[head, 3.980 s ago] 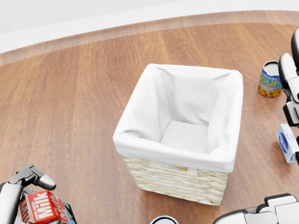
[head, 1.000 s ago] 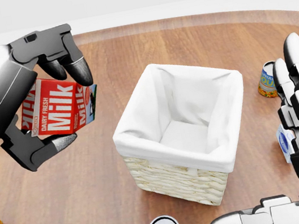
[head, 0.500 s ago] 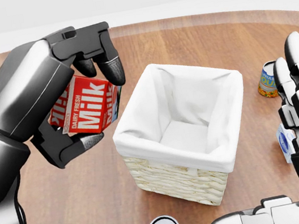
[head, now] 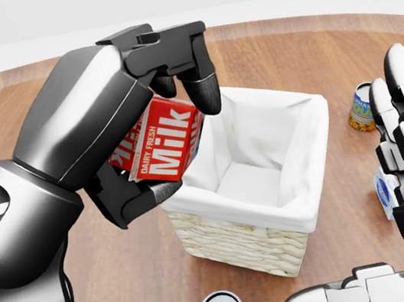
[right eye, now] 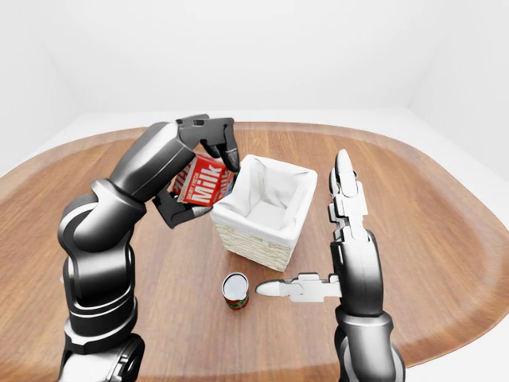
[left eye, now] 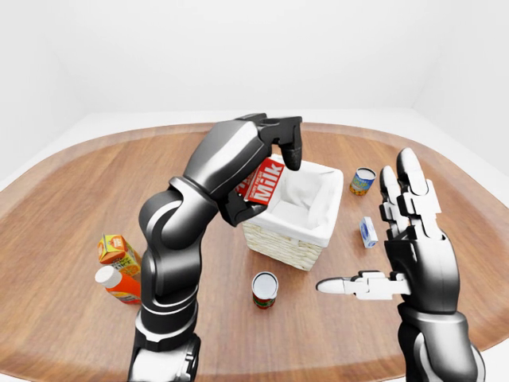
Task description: Pick the milk and place it in the basket.
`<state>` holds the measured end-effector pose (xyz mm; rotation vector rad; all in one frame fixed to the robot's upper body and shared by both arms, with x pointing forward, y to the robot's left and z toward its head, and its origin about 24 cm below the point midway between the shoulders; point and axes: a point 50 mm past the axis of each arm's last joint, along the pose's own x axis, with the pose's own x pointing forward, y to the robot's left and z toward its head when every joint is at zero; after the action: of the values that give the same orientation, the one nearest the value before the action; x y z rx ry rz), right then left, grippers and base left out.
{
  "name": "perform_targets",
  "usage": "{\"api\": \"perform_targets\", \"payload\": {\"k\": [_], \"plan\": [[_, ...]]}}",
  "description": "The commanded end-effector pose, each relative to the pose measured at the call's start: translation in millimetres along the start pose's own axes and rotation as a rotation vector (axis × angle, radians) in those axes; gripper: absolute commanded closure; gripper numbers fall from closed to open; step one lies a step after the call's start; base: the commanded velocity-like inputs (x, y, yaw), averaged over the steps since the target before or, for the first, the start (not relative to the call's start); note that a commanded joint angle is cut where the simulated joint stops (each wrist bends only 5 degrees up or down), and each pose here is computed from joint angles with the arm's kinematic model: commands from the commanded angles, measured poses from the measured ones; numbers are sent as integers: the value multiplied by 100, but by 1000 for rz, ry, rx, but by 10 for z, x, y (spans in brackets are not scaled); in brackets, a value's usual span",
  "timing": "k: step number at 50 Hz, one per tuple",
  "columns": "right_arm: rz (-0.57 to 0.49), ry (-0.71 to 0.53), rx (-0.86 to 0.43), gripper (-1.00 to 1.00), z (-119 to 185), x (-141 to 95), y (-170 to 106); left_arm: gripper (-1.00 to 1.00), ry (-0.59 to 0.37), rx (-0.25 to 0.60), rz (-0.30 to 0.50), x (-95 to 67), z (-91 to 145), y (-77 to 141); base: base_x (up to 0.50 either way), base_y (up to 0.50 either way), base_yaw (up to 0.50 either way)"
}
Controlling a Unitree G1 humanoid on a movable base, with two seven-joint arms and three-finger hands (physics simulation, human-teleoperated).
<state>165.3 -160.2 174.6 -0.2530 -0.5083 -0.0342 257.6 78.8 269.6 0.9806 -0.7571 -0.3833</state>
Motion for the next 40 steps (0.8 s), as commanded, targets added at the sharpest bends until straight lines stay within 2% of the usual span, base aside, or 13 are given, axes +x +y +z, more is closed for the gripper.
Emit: {"api": "perform_targets", "payload": {"k": [1,13,19,28,40], "plan": [[-2,3,0,-100,-7,-1,-9,100,-80,-30,36,38,220,-33,0,0,0],[3,17,4,-100,-34,-8,3,100,-79,-76,42,95,214,-84,0,0,0],[4,21,4,-100,-40,-12,6,100,-60,-123,37,154,155,-181,0,0,0],[4,16,4,-100,-24,-16,2,100,-77,-144,32,269,200,-213,0,0,0],[6,16,5,-100,-27,-12,7,100,-71,-172,33,499,110,-163,0,0,0]]}}
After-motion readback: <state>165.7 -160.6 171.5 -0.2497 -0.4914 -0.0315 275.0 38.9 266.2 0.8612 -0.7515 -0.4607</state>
